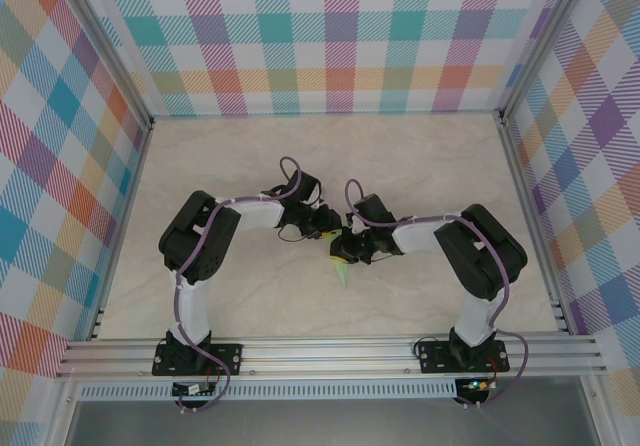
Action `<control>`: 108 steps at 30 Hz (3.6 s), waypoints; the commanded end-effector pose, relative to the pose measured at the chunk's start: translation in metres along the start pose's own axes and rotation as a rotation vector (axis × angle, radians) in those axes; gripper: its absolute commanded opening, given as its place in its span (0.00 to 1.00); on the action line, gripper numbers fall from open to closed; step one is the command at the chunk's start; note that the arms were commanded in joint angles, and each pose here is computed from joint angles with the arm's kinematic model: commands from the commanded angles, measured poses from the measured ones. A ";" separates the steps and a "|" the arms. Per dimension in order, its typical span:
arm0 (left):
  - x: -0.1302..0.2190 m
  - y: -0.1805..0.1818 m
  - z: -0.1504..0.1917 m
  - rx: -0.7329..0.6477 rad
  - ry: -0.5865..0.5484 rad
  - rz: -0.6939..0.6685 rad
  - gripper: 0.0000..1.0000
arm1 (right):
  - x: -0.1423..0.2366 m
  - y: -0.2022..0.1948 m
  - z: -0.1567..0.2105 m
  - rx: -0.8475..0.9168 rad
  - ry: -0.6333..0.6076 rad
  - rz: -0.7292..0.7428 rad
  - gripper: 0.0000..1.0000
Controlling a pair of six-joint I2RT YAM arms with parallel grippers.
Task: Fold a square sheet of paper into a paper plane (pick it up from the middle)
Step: Fold the wing for the fifth time at the center of the table.
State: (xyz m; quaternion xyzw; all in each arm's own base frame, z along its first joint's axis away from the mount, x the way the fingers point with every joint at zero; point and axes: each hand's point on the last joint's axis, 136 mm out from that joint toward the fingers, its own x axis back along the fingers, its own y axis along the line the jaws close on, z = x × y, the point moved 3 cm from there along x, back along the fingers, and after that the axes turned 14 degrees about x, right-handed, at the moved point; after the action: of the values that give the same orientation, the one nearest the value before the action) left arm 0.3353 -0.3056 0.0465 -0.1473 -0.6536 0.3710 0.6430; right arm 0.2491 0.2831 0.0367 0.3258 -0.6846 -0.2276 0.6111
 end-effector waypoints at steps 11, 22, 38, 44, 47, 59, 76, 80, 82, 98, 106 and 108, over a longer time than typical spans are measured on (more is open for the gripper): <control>-0.016 0.039 0.004 0.049 0.003 -0.132 0.26 | 0.017 -0.008 0.067 0.014 0.210 -0.063 0.14; -0.016 0.039 0.005 0.050 0.010 -0.130 0.26 | 0.042 0.005 0.063 0.066 0.145 -0.024 0.14; -0.017 0.038 0.005 0.041 0.020 -0.139 0.26 | 0.018 -0.009 0.076 0.005 0.229 -0.044 0.15; -0.016 0.039 0.004 0.040 0.015 -0.145 0.26 | 0.025 -0.021 0.106 0.016 0.296 -0.028 0.16; -0.016 0.037 0.004 0.036 0.017 -0.142 0.26 | 0.029 -0.026 0.116 0.033 0.333 -0.003 0.16; -0.010 0.033 0.005 0.028 0.004 -0.130 0.27 | 0.042 0.001 0.075 0.101 0.180 0.026 0.16; -0.011 0.032 0.005 0.023 0.001 -0.136 0.27 | 0.001 -0.019 0.052 0.021 0.170 0.047 0.16; -0.012 0.033 0.005 0.023 0.001 -0.140 0.27 | 0.001 -0.030 0.065 -0.009 0.181 0.063 0.17; -0.013 0.034 0.005 0.026 0.004 -0.141 0.27 | 0.002 -0.031 0.067 -0.013 0.171 0.057 0.17; -0.015 0.038 0.002 0.027 -0.003 -0.174 0.27 | 0.015 -0.023 0.078 -0.013 0.163 0.008 0.18; -0.015 0.038 0.002 0.031 -0.001 -0.176 0.27 | 0.025 -0.026 0.100 0.034 0.235 -0.002 0.19; -0.014 0.037 0.002 0.030 -0.004 -0.174 0.27 | 0.028 -0.024 0.103 0.048 0.247 -0.003 0.19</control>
State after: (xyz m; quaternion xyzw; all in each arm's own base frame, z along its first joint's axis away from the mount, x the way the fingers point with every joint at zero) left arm 0.3359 -0.3060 0.0462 -0.1396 -0.6532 0.3618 0.6503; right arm 0.1853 0.2563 0.0382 0.3865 -0.6518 -0.1916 0.6238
